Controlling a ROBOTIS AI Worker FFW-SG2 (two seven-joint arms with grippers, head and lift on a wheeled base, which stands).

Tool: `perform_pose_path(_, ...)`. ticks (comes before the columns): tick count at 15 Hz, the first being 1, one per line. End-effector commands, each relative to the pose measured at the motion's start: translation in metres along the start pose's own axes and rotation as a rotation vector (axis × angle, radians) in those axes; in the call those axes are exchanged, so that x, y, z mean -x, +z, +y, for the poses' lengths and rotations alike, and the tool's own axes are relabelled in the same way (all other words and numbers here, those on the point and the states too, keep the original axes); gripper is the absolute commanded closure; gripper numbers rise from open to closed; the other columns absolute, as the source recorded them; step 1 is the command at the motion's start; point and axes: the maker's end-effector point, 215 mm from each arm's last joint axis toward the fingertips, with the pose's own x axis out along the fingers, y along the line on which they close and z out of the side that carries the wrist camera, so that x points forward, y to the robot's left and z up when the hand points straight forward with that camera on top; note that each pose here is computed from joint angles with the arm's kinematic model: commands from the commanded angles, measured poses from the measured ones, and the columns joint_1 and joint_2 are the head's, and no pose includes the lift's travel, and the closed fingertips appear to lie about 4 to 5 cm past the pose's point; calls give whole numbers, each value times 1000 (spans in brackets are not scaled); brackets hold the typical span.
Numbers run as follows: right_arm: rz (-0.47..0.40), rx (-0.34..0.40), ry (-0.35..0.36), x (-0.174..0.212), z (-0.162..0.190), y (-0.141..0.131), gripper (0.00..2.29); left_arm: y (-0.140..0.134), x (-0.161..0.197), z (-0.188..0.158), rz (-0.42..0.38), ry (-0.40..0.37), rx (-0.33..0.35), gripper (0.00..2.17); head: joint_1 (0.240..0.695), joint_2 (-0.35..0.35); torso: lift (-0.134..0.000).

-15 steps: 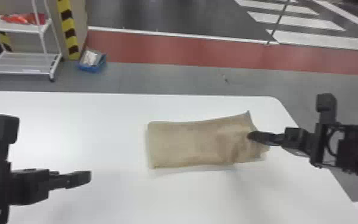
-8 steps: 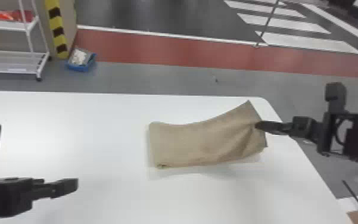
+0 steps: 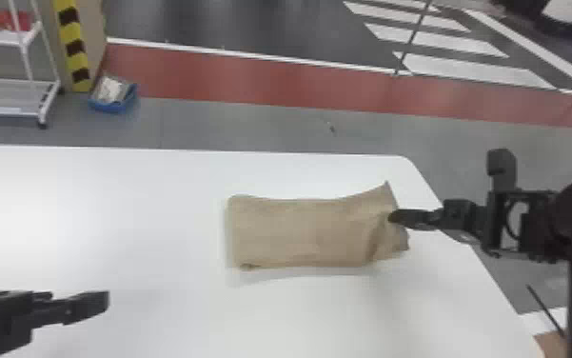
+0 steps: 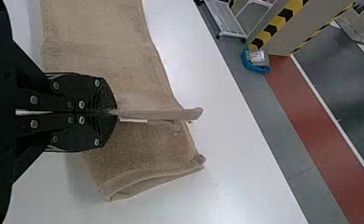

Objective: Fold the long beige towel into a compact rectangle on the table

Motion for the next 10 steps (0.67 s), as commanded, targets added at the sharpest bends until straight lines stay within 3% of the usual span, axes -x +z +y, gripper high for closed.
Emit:
perform_pose_path(1,-31,6,15,10,5,20,1295,0,0,0,1,4,-2,80,695,-285,-124)
perform_pose_path(4,-54,11,7,20,2,42,1295,0,0,1,2,6,-3,80,695,-288,-124)
perform_pose_path(8,54,-50,5,-6,-15,0,1295,1,-1,1,1,6,-4,80,695,-300,-124)
perform_pose_path(10,79,-69,23,-14,-13,-6,1295,1,-2,1,2,6,-2,80,695,-296,-124)
